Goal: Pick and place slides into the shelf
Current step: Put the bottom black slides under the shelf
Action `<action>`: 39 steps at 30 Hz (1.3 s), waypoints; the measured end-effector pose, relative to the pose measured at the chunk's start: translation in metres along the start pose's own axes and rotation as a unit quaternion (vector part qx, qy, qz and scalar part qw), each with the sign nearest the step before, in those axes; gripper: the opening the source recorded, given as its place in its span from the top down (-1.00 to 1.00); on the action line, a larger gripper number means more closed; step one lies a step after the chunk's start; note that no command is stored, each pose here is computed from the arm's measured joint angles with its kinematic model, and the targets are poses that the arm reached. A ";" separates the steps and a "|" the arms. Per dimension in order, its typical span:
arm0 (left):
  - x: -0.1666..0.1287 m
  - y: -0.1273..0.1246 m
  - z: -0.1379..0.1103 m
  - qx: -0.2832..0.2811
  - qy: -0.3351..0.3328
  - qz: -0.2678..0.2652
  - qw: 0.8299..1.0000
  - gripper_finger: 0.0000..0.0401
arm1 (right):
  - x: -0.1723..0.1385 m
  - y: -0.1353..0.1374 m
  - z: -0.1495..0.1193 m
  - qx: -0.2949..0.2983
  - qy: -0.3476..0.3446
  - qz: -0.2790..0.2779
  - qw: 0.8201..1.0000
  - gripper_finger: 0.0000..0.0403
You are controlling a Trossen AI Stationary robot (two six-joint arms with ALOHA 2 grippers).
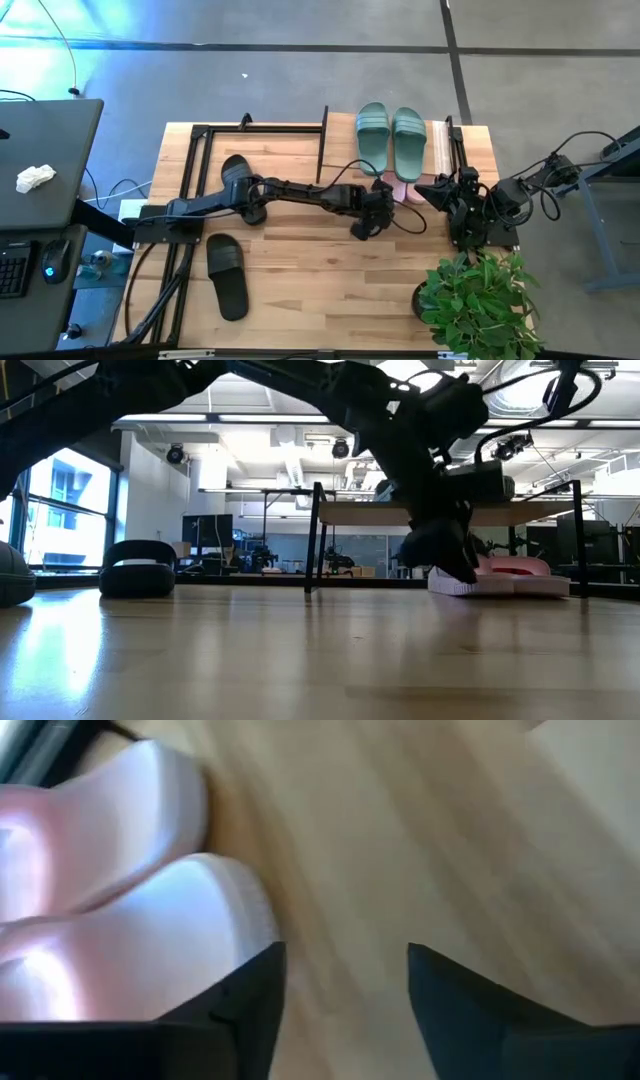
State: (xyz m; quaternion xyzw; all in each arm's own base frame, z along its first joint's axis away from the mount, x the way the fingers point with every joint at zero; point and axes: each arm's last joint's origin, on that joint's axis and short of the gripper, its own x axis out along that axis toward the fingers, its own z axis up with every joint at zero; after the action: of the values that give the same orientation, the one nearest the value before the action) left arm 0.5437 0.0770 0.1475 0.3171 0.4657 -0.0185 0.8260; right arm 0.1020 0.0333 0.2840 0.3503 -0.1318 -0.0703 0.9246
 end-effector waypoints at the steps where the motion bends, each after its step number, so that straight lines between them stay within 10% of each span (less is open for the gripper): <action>1: 0.000 -0.001 0.000 -0.004 -0.010 -0.016 1.000 0.12 | 0.000 0.000 0.000 0.000 0.000 0.000 1.000 1.00; 12: 0.021 -0.006 0.002 -0.010 -0.050 -0.002 0.999 0.95 | 0.000 0.000 0.000 -0.001 0.000 0.000 1.000 1.00; 39: 0.039 -0.001 -0.001 -0.040 -0.041 0.096 0.994 0.98 | 0.000 0.000 0.000 -0.003 -0.001 0.000 1.000 1.00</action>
State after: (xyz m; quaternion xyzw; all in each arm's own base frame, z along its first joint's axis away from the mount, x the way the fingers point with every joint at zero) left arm 0.5648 0.0867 0.1164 0.3263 0.3991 0.0664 0.8543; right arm 0.1018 0.0332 0.2841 0.3477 -0.1322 -0.0709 0.9255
